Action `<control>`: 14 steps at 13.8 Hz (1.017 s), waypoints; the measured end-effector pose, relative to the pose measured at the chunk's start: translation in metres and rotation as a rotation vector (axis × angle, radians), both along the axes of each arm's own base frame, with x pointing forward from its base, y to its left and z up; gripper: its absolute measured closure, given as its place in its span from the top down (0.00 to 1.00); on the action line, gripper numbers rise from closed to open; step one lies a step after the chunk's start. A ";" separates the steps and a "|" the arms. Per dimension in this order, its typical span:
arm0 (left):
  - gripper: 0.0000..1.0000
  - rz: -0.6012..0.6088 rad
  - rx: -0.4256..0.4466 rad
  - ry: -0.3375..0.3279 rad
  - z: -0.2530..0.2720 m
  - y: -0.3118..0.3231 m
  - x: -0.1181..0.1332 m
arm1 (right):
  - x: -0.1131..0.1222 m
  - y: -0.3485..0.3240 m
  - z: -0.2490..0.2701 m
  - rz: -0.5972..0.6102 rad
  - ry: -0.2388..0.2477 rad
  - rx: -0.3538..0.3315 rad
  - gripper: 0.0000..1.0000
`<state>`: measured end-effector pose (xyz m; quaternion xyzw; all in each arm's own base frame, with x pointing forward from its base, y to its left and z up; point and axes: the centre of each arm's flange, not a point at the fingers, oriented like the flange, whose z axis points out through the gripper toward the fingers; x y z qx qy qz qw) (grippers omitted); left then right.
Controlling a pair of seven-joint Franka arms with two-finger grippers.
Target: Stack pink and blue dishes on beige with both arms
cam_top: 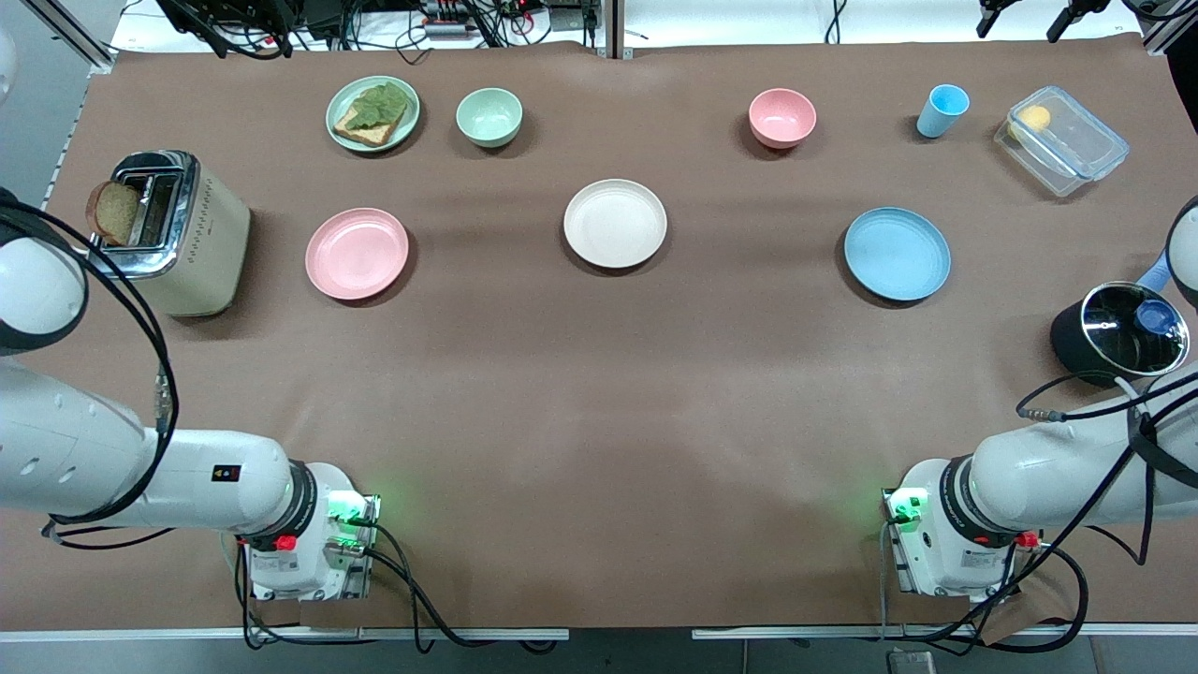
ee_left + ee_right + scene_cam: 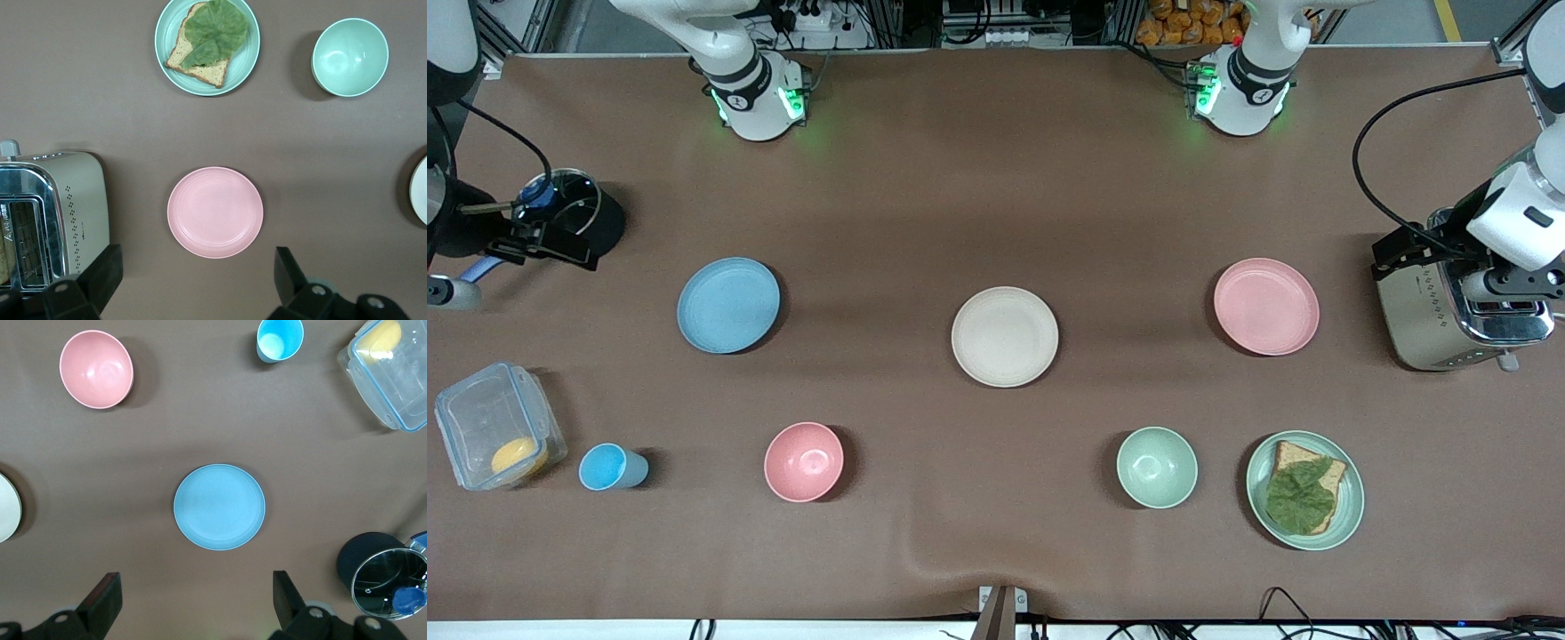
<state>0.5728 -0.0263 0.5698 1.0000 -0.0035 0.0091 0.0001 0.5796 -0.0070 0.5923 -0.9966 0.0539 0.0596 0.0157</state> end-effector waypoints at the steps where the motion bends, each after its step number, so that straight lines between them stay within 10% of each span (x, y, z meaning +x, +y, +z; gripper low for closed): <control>1: 1.00 0.000 0.000 0.000 0.000 0.000 0.000 | 0.000 0.000 0.000 0.000 0.000 0.000 1.00; 14: 1.00 0.002 0.001 0.018 -0.002 0.001 -0.002 | 0.000 0.000 0.000 -0.001 0.000 0.000 1.00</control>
